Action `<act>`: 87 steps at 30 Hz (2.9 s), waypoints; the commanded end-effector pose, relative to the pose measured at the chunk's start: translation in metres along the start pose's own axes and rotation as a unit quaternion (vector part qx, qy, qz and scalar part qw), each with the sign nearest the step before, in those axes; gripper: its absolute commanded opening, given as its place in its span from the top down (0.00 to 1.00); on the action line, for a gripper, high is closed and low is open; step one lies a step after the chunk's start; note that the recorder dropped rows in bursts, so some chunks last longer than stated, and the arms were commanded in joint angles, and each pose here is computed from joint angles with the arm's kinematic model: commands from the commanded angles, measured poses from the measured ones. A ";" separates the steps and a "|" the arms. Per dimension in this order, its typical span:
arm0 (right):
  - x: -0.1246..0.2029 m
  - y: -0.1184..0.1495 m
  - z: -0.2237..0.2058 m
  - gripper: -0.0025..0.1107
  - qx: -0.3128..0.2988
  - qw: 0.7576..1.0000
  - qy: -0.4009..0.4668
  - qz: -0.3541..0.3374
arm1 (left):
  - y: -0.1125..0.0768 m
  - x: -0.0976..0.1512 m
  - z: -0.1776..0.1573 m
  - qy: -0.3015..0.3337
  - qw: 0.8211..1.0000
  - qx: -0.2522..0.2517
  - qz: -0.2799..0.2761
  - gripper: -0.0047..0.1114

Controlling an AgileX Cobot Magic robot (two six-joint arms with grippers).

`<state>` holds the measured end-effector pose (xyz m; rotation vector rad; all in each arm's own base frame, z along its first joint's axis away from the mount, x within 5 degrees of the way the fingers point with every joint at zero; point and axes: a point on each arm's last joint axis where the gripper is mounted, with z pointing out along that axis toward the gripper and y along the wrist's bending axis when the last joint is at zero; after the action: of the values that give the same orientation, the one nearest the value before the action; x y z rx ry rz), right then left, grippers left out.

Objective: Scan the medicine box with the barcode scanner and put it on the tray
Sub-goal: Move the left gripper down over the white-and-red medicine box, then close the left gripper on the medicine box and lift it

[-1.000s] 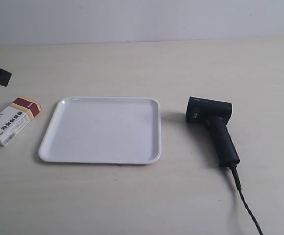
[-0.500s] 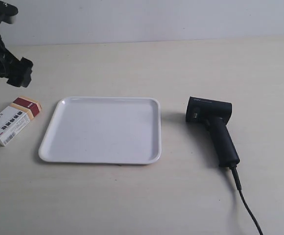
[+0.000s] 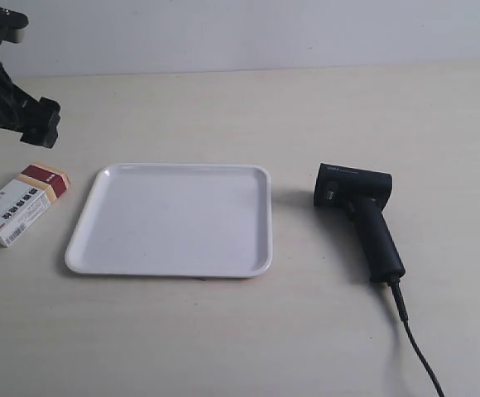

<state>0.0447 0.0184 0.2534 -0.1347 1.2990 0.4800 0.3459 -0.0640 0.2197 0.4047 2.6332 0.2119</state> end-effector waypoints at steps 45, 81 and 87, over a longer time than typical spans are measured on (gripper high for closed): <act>-0.002 0.001 -0.001 0.98 -0.002 1.000 -0.003 -0.003 | 0.016 0.005 0.094 0.167 0.976 0.129 0.058 0.06; -0.002 0.001 -0.001 0.98 -0.002 1.000 -0.002 -0.003 | 0.015 0.009 0.102 0.163 0.977 0.126 0.058 0.06; -0.002 0.001 -0.001 0.98 -0.002 1.000 -0.002 -0.003 | 0.016 0.009 0.103 0.161 0.977 0.124 0.060 0.06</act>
<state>0.0448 0.0184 0.2530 -0.1348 1.3031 0.4792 0.3900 -0.0390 0.1284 0.6659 2.9762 -0.0188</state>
